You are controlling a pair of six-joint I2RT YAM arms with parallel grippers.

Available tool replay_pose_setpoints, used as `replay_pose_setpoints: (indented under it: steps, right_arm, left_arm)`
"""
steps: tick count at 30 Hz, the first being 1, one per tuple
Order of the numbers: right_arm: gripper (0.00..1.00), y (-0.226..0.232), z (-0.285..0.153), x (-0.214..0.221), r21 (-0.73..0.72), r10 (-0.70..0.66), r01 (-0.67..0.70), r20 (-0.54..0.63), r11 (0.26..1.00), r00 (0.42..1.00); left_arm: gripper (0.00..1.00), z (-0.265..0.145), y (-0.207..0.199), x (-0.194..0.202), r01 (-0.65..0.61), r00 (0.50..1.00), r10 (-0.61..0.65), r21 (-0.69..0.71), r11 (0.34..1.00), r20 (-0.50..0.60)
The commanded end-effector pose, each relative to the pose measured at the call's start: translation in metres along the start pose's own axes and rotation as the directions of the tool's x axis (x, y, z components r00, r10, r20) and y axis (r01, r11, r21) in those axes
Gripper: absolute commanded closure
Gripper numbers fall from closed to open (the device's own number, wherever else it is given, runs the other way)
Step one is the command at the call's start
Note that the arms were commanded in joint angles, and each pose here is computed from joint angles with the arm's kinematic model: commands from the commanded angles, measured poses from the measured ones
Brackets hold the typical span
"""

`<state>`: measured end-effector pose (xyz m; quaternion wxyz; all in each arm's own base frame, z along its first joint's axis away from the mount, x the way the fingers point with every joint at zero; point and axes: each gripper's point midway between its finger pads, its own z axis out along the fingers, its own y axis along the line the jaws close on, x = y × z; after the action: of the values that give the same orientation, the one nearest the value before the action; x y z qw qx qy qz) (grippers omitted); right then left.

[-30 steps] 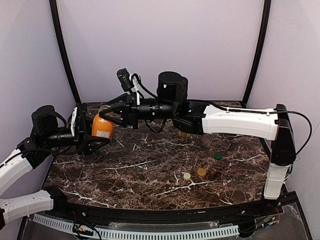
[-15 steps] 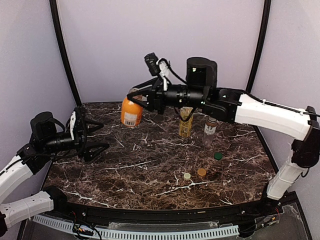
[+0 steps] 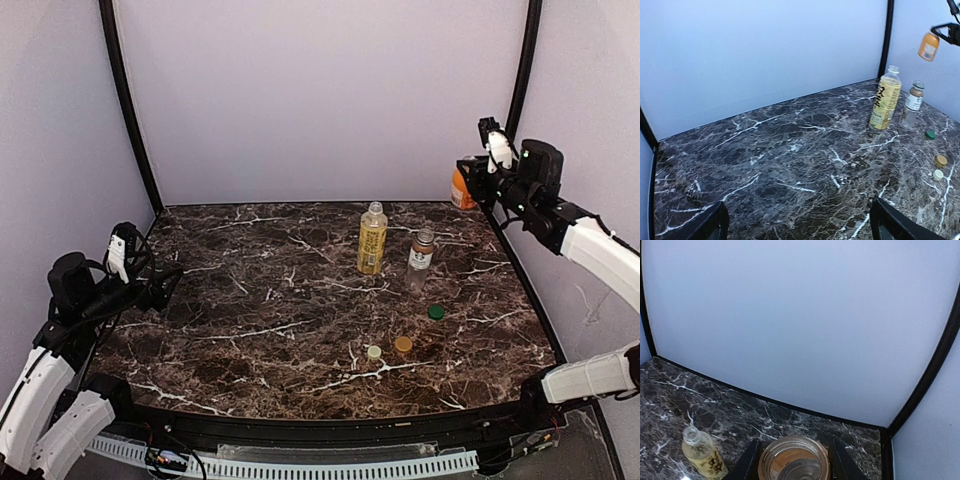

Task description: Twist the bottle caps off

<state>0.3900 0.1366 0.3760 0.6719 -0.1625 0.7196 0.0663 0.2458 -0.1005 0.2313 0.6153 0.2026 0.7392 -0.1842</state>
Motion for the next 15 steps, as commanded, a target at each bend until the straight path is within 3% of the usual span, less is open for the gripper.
replay_pose_setpoints:
  steps: [1,7,12,15]
  right_arm:
    - [1.0,-0.02,0.001,0.065,0.022,-0.031,0.032,-0.028,0.999,0.999]
    - [1.0,-0.049,-0.011,0.159,0.165,0.043,-0.036,-0.038,0.986,0.998]
    - [1.0,-0.064,-0.018,0.198,0.245,0.113,-0.104,-0.021,0.964,0.993]
    - [1.0,-0.068,-0.02,0.193,0.263,0.169,-0.17,0.025,0.95,0.985]
  left_arm:
    - [0.01,-0.008,0.03,0.021,0.078,0.997,-0.081,-0.143,0.987,-0.016]
    - [0.01,-0.02,0.05,0.032,0.11,0.993,-0.116,-0.222,0.969,-0.014]
    - [0.01,-0.025,0.058,0.035,0.144,0.989,-0.149,-0.256,0.956,0.001]
    - [0.01,-0.027,0.062,0.035,0.151,0.988,-0.154,-0.272,0.95,0.01]
